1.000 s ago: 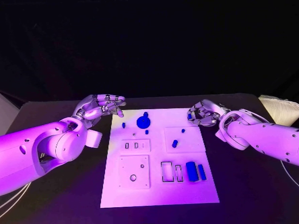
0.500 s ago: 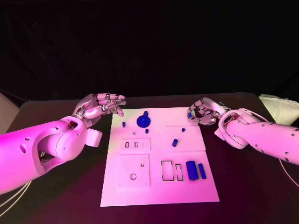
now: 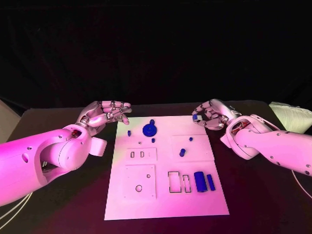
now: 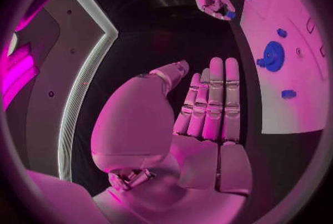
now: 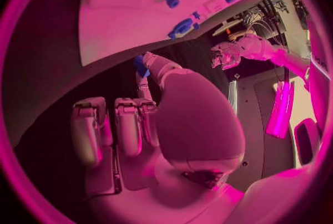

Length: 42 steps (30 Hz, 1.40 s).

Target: Assemble the parts on the task board

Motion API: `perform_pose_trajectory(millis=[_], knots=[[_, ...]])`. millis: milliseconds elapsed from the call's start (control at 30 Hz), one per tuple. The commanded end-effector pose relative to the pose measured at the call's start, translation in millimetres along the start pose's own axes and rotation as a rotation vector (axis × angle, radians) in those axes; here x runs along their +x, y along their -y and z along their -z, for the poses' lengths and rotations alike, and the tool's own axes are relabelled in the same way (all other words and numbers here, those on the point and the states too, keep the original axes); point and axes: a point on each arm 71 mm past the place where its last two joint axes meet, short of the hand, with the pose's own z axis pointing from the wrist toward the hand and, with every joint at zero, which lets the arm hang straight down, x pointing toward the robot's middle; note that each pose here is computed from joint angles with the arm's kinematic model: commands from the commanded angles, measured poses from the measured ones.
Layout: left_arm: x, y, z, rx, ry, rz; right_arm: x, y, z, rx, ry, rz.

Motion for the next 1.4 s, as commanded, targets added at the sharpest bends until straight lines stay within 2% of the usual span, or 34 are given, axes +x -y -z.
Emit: perform_pose_trajectory(millis=[33,233,400,700,900,1067,1400], knots=[[2.5,0.6,-1.5,0.004,-0.015,0.000,-1.2,-15,1.3,0.044,0.046,-0.020],[1.9,-0.5,-3.2,0.000,-0.012,-0.009,13.3,-53,3.4,0.030,0.017,-0.045],[2.4,-1.5,-5.1,-0.003,-0.011,-0.015,37.0,-90,4.7,0.002,-0.042,-0.070],[4.6,-3.5,-8.9,-0.011,-0.012,-0.025,74.8,-137,9.5,-0.056,-0.127,-0.076],[6.1,-4.5,-10.4,-0.016,-0.012,-0.031,96.9,-153,12.4,-0.076,-0.164,-0.056],[7.8,-4.8,-10.8,-0.021,-0.016,-0.034,112.8,-158,16.2,-0.083,-0.183,-0.033],[8.4,-5.3,-11.0,-0.027,-0.016,-0.036,129.9,-161,21.3,-0.116,-0.186,0.021]])
